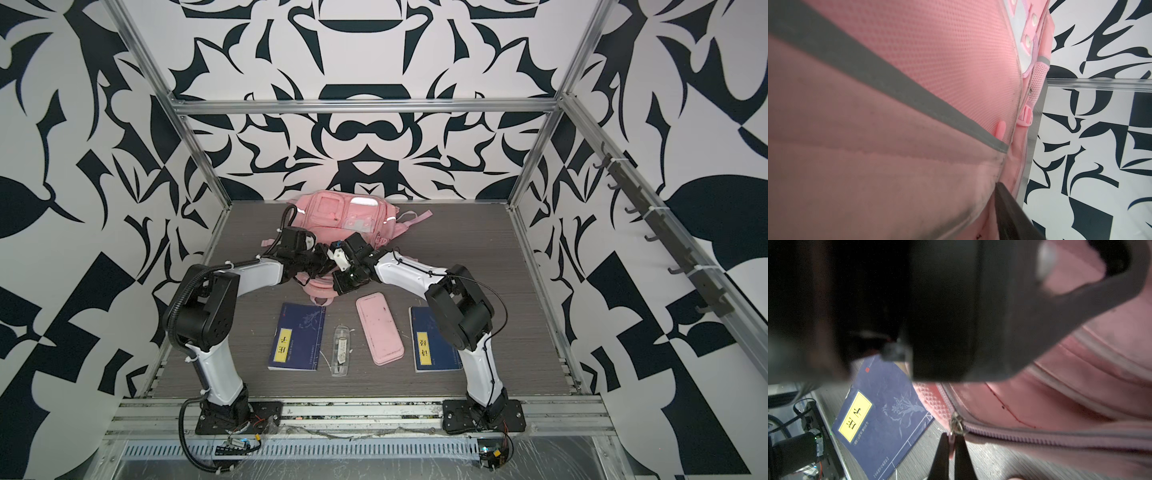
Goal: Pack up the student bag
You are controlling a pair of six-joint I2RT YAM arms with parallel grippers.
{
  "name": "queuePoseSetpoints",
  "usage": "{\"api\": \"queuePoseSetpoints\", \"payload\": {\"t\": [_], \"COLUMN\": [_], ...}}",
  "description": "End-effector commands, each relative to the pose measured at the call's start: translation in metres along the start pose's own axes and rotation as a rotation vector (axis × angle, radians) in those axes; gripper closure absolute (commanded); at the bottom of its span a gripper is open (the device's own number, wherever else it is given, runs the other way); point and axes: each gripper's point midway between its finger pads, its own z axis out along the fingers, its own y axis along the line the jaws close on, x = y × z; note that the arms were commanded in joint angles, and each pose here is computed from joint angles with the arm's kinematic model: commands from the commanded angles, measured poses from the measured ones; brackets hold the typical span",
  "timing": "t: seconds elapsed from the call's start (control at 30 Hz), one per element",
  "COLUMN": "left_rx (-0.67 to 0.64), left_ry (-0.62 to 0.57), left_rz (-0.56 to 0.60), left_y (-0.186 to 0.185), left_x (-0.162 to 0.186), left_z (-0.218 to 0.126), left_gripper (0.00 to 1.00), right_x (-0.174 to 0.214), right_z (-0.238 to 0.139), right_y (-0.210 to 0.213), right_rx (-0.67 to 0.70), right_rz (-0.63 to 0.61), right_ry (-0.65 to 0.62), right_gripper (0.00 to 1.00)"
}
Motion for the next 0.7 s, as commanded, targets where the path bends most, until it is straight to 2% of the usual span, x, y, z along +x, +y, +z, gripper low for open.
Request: {"api": "queuePoseSetpoints", "payload": {"t": [0.0,0.13,0.33,0.53,0.67], "left_rx": [0.064,0.053,-0.040,-0.176,-0.298], "left_ry": [-0.017,-0.012,-0.050,-0.082,-0.061], "left_rz": [0.044,0.062,0.145,0.284,0.339], "left_y": [-0.025,-0.027,-0.023,-0.020,0.003], "left_x": [-0.010,-0.009,-0.023,-0.031,-0.022], "left_z": [0.007,0.001,-0.038,-0.081,-0.095], "left_gripper": [0.52,0.51,0.44,0.40,0.41], "right_x": [-0.014,-0.020,-0.020,-0.009,0.004], "right_z": [-0.011,-0.019,-0.048,-0.075,-0.091], "right_y": [0.053,0.045,0.013,-0.018,-0.041], "right_rx": [-0.192,-0.168,-0.158,-0.117,-0.069], "right_rz": [-0.020,0.008,0.086,0.129,0.164], "right_ry": [-0.049,-0.091,-0.127,-0.127,-0.107], "right_gripper": [1.00,1.00,1.00,1.00,1.00]}}
